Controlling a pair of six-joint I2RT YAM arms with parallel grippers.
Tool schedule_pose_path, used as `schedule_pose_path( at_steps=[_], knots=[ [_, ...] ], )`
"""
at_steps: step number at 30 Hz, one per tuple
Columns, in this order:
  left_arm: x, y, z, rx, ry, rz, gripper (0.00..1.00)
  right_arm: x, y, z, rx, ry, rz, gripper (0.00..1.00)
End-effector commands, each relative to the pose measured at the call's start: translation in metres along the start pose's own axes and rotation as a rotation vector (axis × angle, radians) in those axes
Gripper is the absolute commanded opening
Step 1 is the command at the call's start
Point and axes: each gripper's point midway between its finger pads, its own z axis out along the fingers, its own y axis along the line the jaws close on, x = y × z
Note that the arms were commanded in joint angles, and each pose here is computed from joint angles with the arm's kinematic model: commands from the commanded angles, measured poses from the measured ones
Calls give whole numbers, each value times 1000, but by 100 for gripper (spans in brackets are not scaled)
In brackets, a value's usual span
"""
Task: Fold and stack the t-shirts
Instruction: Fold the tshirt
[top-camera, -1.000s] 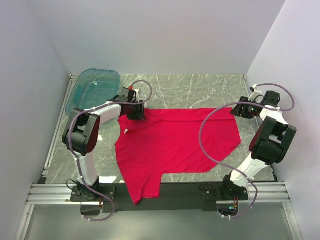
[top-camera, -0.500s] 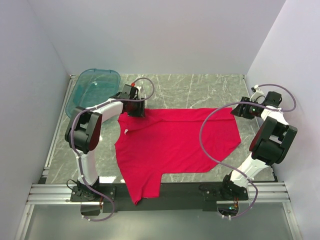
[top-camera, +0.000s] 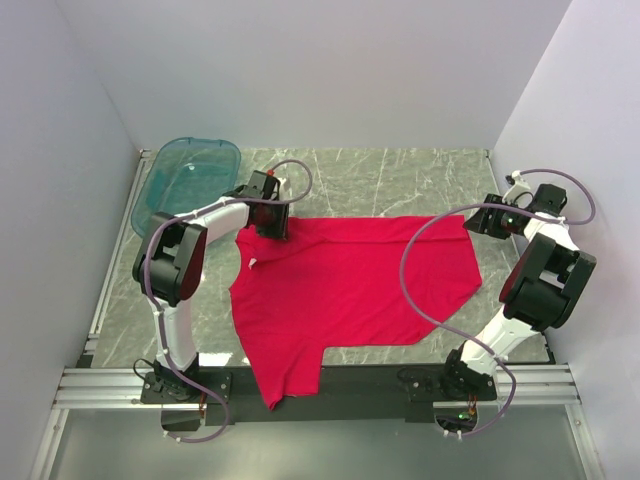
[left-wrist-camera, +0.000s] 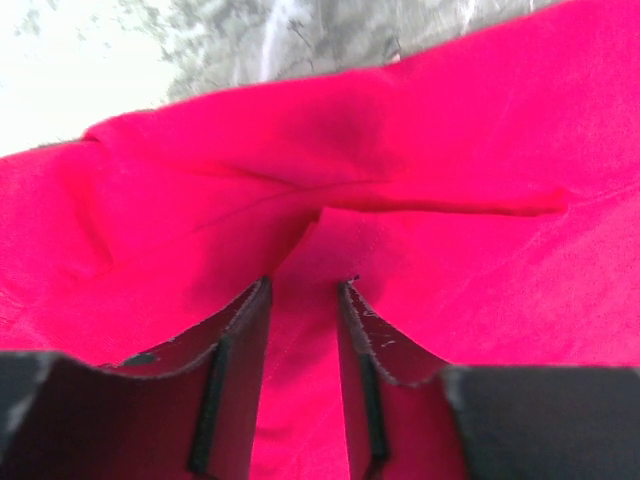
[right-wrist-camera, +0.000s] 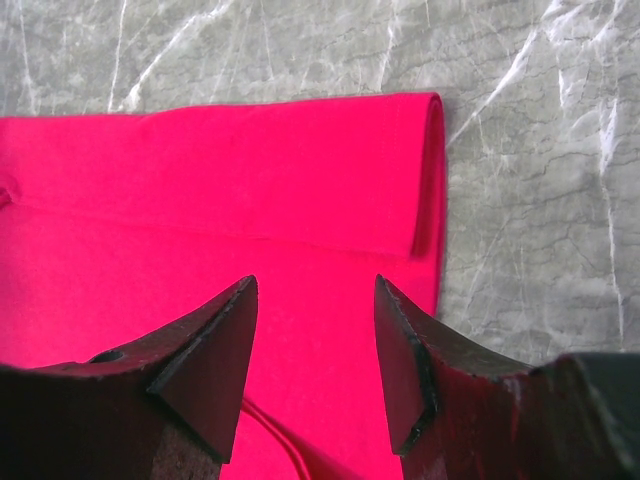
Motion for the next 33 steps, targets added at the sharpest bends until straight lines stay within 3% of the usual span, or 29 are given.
schedule_pose_path(
  at_steps=[1,9,18,33],
  knots=[
    [-11,-11,-10,15,-25,42,38,-9,4,-7,-16,-32,-6,57],
    [-7,-13,-10,13,-11,51,33,-10,4,-10,-20,-40,-1,57],
    [-17,-14,-19,3,-52,54,1,-10,3,-11,-25,-43,5,57],
    [-23,-41,-59,93,-132,57,0,-11,2,-14,-27,-50,9,57]
  ],
)
